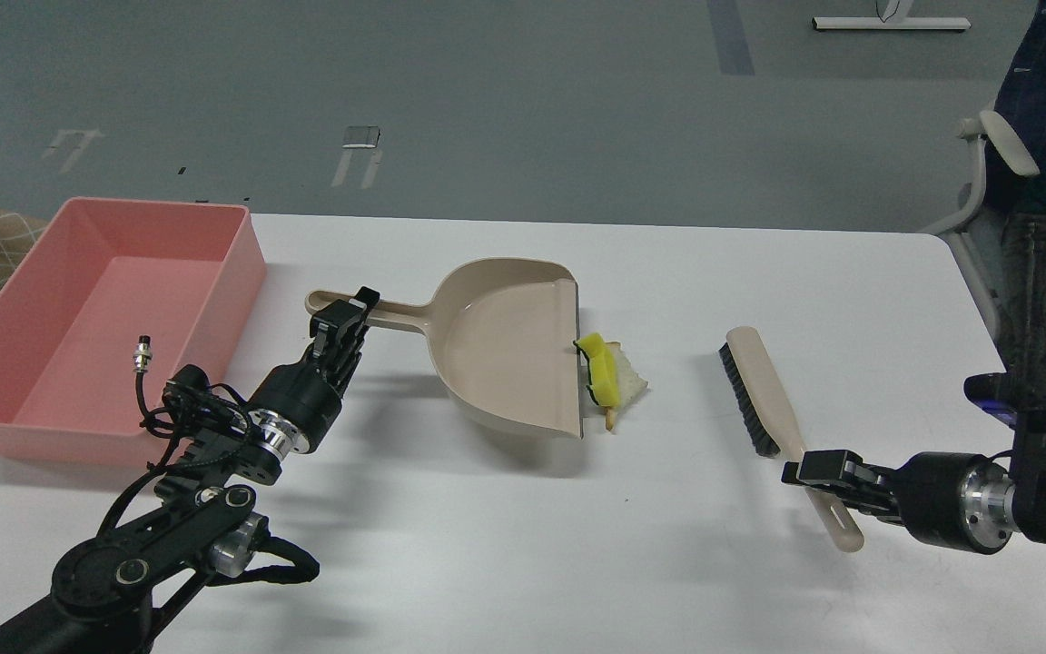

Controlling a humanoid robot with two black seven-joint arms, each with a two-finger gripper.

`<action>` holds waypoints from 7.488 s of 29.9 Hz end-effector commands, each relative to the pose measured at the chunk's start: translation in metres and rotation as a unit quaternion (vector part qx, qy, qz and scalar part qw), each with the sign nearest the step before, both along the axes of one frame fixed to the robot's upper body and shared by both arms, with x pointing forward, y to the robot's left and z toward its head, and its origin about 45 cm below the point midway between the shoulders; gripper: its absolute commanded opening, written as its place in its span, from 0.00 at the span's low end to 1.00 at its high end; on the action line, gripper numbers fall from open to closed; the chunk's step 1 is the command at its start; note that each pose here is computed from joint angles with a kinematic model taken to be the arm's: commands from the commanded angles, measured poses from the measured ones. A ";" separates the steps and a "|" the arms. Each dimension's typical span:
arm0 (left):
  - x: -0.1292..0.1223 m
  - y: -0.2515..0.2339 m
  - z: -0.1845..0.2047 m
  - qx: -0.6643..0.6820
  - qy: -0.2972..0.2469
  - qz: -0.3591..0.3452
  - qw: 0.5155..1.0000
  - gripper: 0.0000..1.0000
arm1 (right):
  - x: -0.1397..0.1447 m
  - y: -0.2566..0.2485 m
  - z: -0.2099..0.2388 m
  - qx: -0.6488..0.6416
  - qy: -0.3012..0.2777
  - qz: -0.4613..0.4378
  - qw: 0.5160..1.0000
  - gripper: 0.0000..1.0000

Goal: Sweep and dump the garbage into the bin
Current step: 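Grasp the wooden brush handle with the right gripper and lift it, then sweep the yellow sponge and scrap into the dustpan with the brush, then lift the brush away and raise the dustpan with the left gripper, then tilt the dustpan over the pink bin to dump its contents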

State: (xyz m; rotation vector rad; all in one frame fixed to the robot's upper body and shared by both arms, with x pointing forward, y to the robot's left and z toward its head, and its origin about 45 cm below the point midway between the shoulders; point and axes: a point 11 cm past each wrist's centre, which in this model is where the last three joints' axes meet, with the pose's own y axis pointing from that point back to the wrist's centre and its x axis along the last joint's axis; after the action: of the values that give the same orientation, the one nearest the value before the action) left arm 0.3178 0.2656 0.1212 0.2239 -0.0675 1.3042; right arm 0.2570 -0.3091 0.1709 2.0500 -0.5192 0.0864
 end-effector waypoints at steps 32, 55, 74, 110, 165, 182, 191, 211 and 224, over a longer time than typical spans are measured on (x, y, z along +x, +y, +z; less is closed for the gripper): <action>-0.002 0.006 0.000 0.016 -0.005 -0.004 1.000 0.00 | 0.013 0.023 0.018 0.006 -0.019 0.033 0.999 0.00; -0.006 0.024 -0.004 0.106 -0.019 -0.025 0.994 0.00 | 0.022 0.056 0.008 0.057 -0.009 0.032 0.998 0.00; -0.007 0.025 -0.005 0.107 -0.019 -0.025 0.994 0.00 | 0.029 0.101 -0.002 0.118 0.021 0.026 0.992 0.00; -0.008 0.024 -0.005 0.105 -0.019 -0.026 0.994 0.00 | 0.013 0.149 -0.015 0.088 0.050 0.104 0.989 0.00; -0.002 0.024 -0.005 -0.002 0.010 0.033 0.999 0.00 | 0.086 0.165 0.067 0.115 -0.068 0.088 0.987 0.00; 0.035 0.104 0.068 -0.023 -0.041 0.109 0.993 0.00 | 0.078 0.062 0.052 0.078 -0.050 -0.017 0.996 0.00; 0.035 0.185 0.130 -0.040 -0.079 0.165 0.982 0.00 | 0.064 0.060 0.036 0.082 -0.026 -0.022 0.996 0.00; -0.040 0.332 0.196 0.138 -0.072 0.233 0.960 0.00 | 0.041 0.073 0.022 0.096 0.000 -0.006 0.995 0.00; -0.042 0.335 0.216 0.387 -0.088 0.150 0.906 0.00 | 0.040 0.077 0.021 0.101 0.001 -0.003 0.995 0.00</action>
State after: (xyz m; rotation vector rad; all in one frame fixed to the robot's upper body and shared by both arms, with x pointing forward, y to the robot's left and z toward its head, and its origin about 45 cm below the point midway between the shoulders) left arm 0.2759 0.6020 0.3358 0.7456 -0.6703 1.5891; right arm 0.2970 -0.2340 0.1922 2.2399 -0.5553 0.0287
